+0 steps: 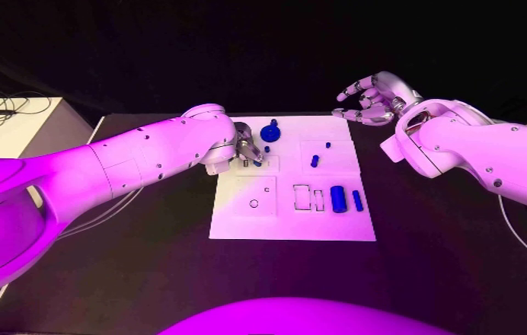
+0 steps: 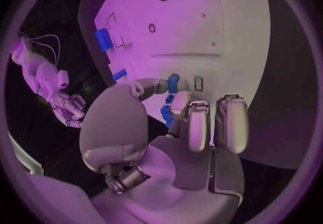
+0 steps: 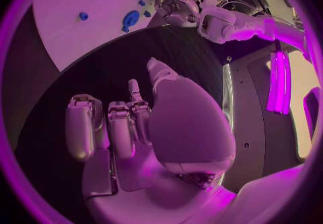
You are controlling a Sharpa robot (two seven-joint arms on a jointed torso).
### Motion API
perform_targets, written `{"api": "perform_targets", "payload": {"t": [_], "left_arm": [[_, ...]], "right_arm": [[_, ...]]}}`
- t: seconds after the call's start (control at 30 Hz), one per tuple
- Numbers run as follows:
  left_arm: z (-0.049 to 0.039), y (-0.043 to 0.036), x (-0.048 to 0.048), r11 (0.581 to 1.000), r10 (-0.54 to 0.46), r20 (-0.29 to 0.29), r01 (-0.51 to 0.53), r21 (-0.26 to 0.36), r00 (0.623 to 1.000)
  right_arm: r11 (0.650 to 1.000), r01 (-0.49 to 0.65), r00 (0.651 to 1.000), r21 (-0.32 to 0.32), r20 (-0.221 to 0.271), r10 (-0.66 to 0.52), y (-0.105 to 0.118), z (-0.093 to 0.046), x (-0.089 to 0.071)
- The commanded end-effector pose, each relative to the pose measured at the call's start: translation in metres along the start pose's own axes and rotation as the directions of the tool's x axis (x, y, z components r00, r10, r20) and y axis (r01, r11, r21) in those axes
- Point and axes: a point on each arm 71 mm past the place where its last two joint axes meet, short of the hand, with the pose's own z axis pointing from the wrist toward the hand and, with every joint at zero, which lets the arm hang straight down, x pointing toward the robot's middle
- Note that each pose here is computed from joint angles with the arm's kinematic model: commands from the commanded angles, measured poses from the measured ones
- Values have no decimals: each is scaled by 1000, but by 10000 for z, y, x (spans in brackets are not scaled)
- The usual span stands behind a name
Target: Assemble the parts on the task board
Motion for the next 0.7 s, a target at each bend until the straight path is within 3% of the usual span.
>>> {"api": "perform_targets", "payload": {"t": [0.03,0.37,0.7], "left_arm": [[7,-24,37,1000,12,-24,-12,6,1000],[32,-25,120,999,34,-58,-34,-2,998],[56,-62,142,1000,11,-41,-11,1,999]], "right_arm": [[1000,9,1000,-10,-12,-10,9,-4,11],[1000,10,1000,-11,-12,-10,12,-7,11],[1000,10,1000,-14,-11,-10,16,-8,12]]}}
